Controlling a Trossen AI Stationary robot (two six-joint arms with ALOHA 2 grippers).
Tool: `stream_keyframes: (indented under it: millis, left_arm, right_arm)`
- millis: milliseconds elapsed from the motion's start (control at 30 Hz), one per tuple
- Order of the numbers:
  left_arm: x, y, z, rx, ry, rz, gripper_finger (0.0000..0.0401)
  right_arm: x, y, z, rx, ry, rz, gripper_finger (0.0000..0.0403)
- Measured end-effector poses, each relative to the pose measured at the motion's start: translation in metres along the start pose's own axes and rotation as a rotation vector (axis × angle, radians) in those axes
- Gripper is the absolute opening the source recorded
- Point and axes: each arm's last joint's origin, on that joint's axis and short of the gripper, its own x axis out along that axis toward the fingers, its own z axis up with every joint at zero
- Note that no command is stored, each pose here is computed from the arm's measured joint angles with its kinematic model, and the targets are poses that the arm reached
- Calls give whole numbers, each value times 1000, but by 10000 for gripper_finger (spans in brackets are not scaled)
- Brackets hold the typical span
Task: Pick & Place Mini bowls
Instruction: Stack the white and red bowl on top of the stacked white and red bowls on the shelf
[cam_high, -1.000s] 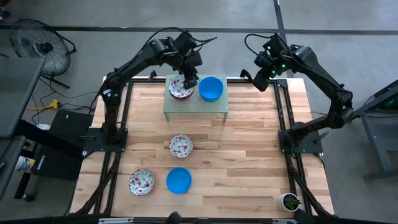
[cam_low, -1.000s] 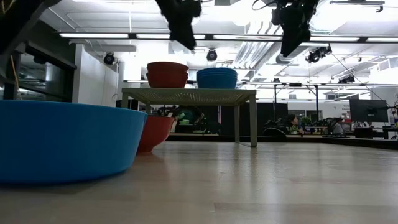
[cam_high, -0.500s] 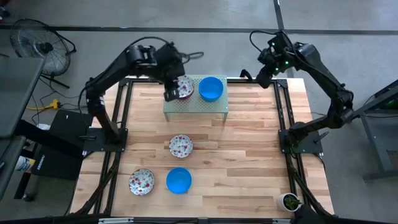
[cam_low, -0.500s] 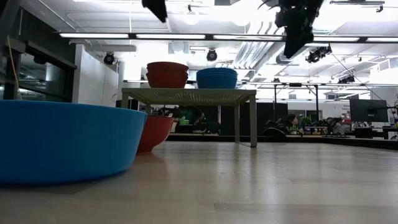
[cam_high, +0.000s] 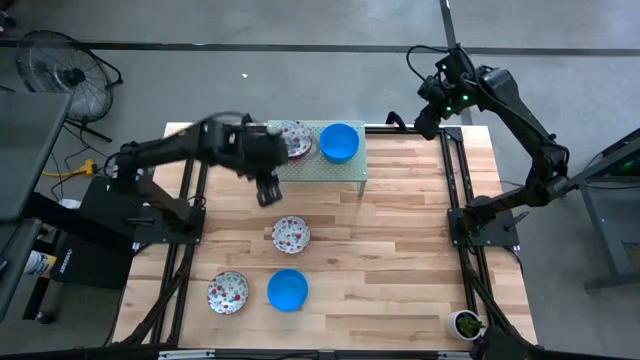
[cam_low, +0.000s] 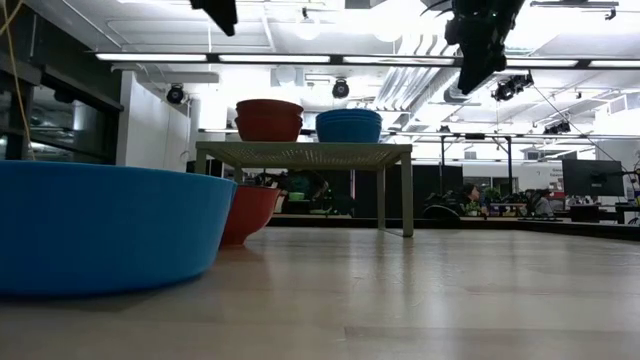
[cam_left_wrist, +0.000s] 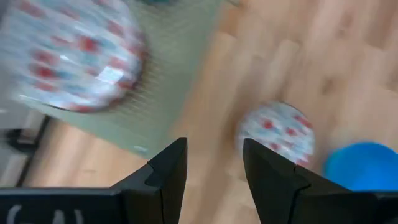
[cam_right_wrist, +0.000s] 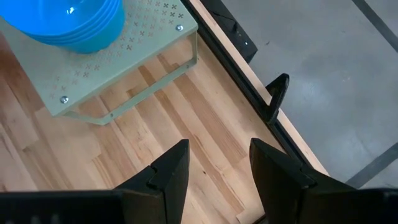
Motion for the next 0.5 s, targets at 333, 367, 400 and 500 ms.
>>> stream_keyframes:
  millis: [333, 367, 400, 500]
  left_arm:
    - [52, -57, -59, -102, -54, -175, 152]
    - [57, -64, -62, -116, -72, -199, 152]
    - [61, -70, -64, -131, -87, -222, 152]
    - [71, -82, -84, -125, -48, -229, 152]
  right_arm:
    - [-6, 4, -7, 14, 34, 8, 156]
    - [-8, 4, -8, 17, 28, 5, 156]
    - [-11, 5, -9, 22, 23, 2, 156]
    - [-21, 9, -14, 42, 4, 0, 156]
